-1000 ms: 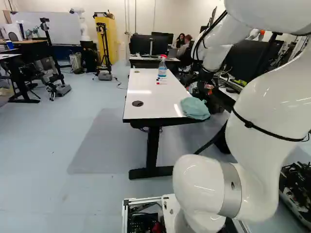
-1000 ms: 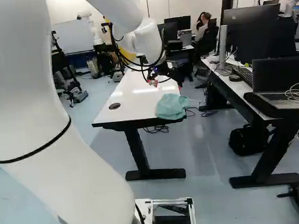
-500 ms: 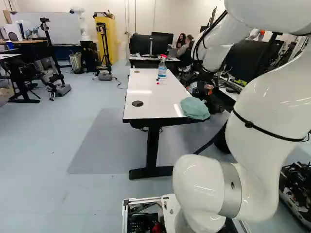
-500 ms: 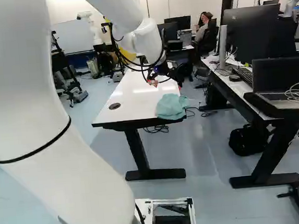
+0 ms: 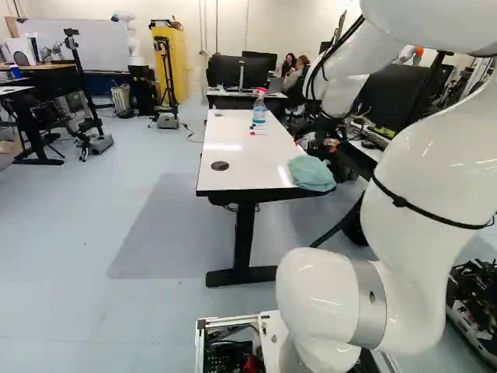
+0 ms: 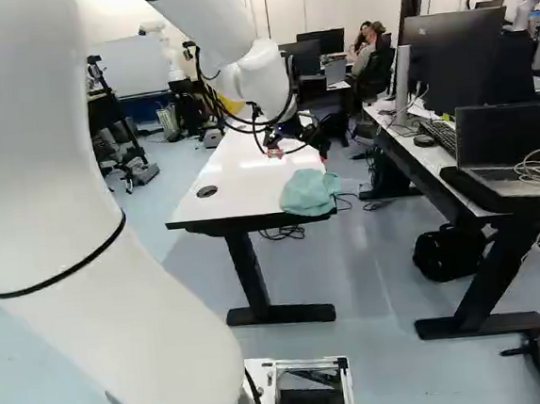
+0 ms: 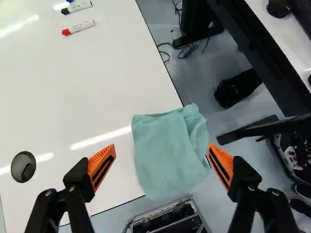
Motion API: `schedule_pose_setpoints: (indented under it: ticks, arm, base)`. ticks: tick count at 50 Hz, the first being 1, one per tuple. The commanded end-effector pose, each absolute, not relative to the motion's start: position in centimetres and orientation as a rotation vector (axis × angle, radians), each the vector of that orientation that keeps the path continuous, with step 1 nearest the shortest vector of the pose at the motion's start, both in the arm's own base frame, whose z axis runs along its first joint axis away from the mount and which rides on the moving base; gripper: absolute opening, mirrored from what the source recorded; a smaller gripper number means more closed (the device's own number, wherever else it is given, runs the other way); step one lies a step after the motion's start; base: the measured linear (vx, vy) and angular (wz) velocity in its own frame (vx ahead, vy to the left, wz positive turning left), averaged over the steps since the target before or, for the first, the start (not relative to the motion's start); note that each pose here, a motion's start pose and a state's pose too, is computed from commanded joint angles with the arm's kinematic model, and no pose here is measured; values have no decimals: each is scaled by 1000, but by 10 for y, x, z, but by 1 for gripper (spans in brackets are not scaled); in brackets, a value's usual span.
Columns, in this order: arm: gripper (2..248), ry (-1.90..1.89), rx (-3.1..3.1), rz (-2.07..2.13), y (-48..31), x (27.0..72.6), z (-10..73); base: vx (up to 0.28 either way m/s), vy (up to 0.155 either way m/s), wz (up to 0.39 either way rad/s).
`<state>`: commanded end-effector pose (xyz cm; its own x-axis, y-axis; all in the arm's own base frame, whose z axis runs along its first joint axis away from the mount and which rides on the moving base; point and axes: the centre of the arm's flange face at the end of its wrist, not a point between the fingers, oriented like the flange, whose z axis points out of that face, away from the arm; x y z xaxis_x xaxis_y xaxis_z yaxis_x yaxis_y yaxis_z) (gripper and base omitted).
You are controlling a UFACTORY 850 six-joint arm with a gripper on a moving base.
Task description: Clean the table with the green towel
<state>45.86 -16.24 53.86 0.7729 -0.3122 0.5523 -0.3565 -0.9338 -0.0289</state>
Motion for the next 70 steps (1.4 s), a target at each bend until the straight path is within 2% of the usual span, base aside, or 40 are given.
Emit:
schedule_pose_setpoints:
  ticks: [39, 70]
  arm:
    - [247, -433, 2835, 1064, -123, 438, 500]
    - [247, -287, 2759, 1308, -75, 398, 452]
  base:
    - [0, 0, 0]
    - [0, 0, 0]
